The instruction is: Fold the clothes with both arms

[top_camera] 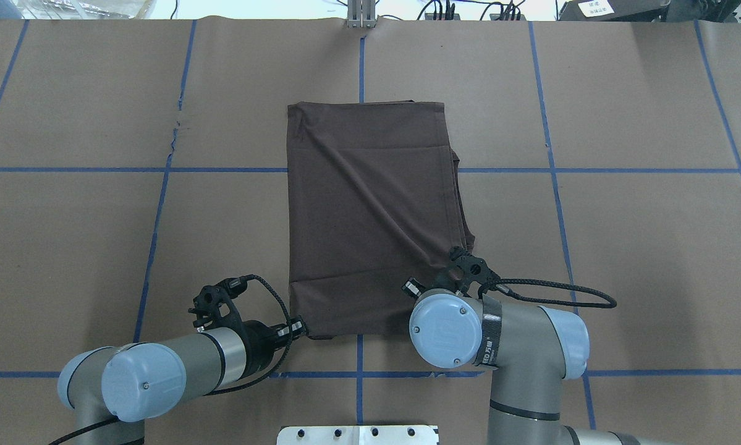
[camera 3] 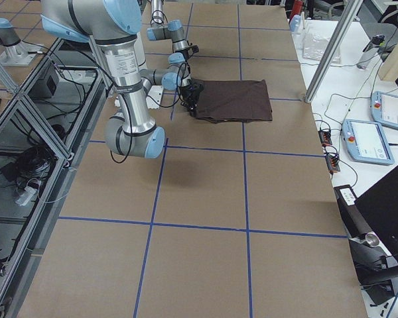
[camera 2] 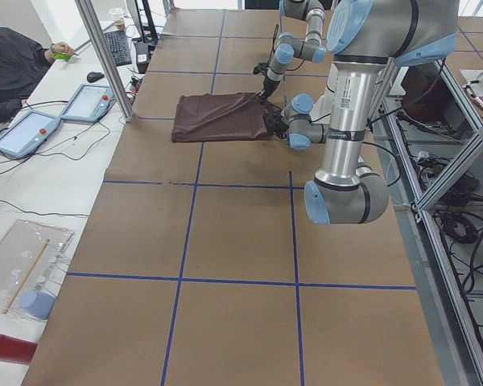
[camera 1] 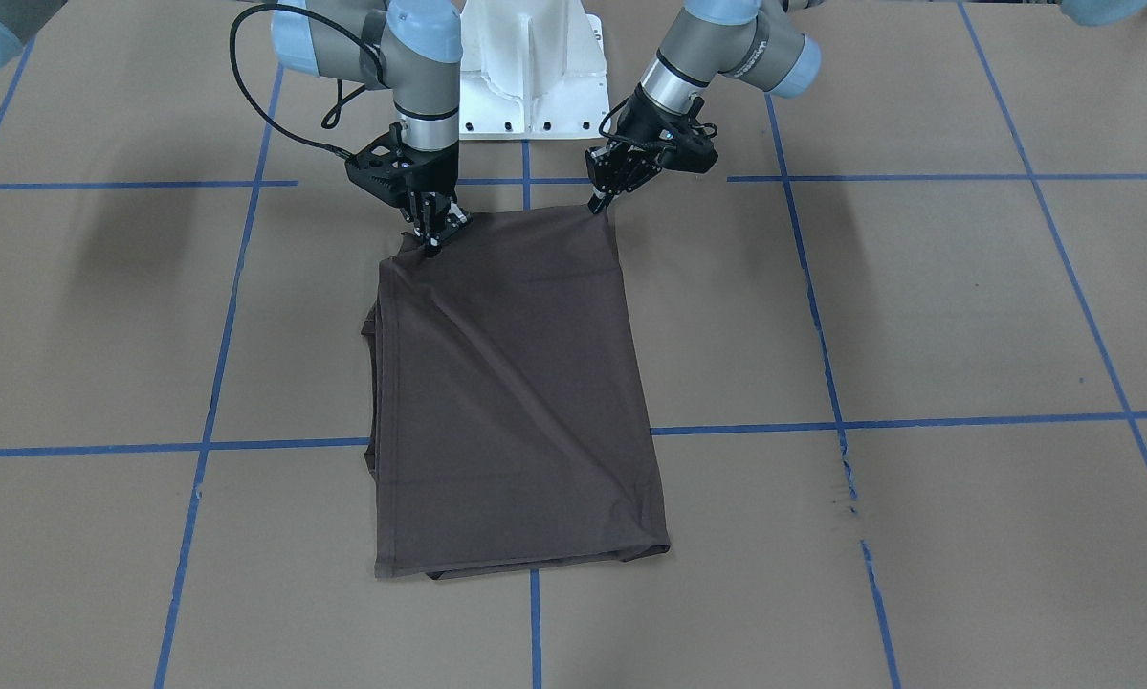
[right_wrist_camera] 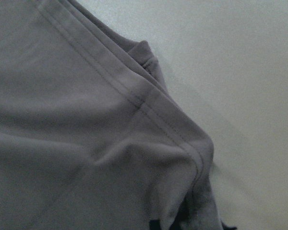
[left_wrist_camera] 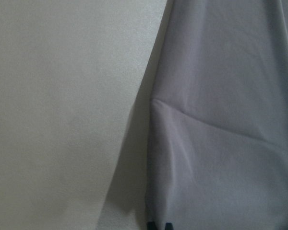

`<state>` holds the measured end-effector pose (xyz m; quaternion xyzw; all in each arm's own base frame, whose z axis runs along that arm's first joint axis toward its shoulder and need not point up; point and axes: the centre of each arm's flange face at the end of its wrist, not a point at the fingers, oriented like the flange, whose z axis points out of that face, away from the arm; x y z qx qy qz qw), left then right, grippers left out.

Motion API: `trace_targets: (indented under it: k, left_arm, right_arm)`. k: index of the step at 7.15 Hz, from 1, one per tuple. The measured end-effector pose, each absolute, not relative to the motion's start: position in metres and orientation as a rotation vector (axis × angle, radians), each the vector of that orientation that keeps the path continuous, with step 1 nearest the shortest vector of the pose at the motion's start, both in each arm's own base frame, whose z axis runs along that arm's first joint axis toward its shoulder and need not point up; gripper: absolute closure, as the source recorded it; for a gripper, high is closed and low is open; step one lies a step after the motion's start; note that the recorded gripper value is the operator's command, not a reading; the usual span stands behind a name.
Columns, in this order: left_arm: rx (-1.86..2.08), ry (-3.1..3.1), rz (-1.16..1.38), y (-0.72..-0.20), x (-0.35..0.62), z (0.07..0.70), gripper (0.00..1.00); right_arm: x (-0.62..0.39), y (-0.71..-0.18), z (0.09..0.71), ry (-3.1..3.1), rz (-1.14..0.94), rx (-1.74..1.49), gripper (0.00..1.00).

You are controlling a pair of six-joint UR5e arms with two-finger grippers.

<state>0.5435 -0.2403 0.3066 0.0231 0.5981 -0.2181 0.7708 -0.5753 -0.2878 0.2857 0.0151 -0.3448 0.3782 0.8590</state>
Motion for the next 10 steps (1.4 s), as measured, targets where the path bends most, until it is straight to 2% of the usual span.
trace_targets:
  k: [3, 5, 8, 10]
  left_arm:
    - [0.050, 1.310, -0.471, -0.241, 0.537, 0.299, 1.00]
    - [0.029, 1.305, -0.447, -0.234, 0.504, 0.258, 1.00]
    - [-0.009, 1.273, -0.426, -0.210, 0.404, 0.168, 1.00]
    - [-0.040, 1.248, -0.402, -0.199, 0.376, 0.150, 1.00]
  right_arm:
    - [-0.564, -0.294, 0.269, -0.763, 0.816, 0.026, 1.00]
    - [-0.530, -0.289, 0.231, -0.836, 0.822, 0.014, 1.00]
    - [-0.450, -0.237, 0.169, -0.870, 0.826, -0.054, 1.00]
    - [-0.432, -0.217, 0.160, -0.852, 0.815, -0.073, 1.00]
